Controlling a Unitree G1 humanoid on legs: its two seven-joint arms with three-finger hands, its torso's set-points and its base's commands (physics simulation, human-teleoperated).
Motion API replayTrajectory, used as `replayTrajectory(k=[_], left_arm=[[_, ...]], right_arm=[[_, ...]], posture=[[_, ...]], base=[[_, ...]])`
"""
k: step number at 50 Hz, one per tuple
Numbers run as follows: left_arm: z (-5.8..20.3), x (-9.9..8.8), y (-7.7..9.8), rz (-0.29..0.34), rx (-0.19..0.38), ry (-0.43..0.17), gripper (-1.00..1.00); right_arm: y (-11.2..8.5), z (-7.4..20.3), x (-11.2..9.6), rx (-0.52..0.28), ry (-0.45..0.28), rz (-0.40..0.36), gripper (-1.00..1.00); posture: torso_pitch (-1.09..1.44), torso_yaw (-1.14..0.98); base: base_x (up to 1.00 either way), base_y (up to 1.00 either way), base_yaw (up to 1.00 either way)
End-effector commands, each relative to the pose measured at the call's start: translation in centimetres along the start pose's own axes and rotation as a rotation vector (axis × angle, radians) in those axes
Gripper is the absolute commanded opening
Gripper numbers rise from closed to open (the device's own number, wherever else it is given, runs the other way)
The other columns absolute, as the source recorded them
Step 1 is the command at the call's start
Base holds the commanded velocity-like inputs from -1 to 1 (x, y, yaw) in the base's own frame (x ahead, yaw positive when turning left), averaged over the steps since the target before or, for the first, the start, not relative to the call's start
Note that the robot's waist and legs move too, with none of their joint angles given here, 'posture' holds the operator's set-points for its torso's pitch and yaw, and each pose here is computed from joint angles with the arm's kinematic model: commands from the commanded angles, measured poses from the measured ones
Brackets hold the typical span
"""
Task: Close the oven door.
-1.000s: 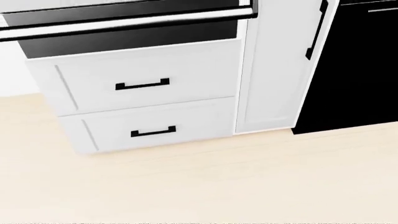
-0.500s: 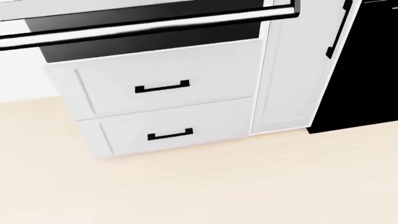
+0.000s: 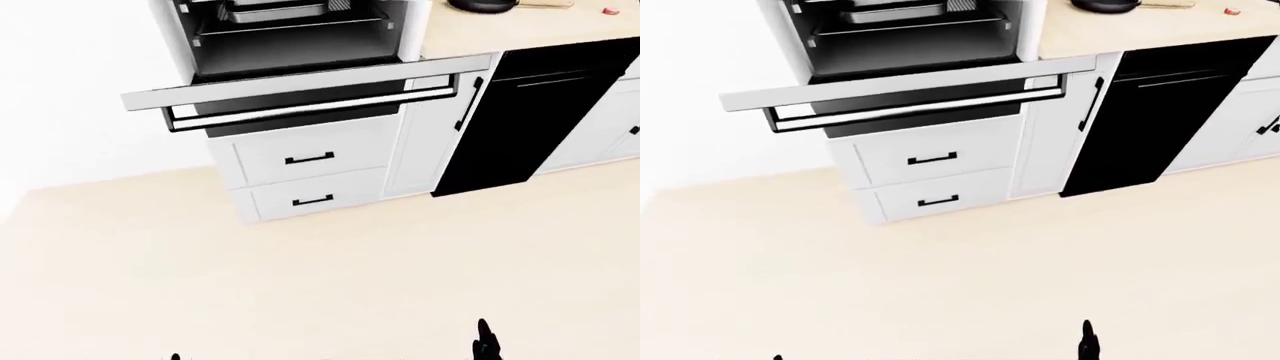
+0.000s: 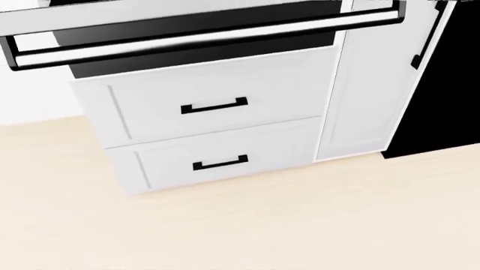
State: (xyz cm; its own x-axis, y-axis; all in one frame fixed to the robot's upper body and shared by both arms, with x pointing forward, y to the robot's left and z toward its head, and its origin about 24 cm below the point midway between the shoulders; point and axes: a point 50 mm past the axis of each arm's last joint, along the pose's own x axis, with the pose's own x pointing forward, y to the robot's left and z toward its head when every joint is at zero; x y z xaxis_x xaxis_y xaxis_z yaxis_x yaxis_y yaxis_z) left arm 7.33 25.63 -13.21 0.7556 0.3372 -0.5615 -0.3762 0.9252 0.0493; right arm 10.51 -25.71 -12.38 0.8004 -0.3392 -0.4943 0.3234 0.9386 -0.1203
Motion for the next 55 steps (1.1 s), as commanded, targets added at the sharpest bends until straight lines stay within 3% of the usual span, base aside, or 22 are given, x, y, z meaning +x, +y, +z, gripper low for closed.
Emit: replayTrajectory(k=[1, 46, 55], left_arm=[[0.70, 0.22, 0.64, 0.020, 0.009, -0.041, 1.00], [0.56, 0.13, 0.50, 0.017, 0.009, -0.036, 1.00], [0.15, -0.05, 0.42, 0.005, 0.007, -0.010, 1.00]], right_arm=[[0.14, 0.53, 0.22, -0.004, -0.037, 0.008, 1.00], [0.28, 0.50, 0.23, -0.003, -0.035, 0.013, 1.00], [0.33, 0.38, 0.19, -0.005, -0.026, 0.019, 1.00]], posture=[[0.00, 0.00], [0.00, 0.00], [0.00, 0.00]], base=[[0.00, 0.38, 0.00], [0.00, 0.38, 0.00], [0.00, 0.38, 0.00]])
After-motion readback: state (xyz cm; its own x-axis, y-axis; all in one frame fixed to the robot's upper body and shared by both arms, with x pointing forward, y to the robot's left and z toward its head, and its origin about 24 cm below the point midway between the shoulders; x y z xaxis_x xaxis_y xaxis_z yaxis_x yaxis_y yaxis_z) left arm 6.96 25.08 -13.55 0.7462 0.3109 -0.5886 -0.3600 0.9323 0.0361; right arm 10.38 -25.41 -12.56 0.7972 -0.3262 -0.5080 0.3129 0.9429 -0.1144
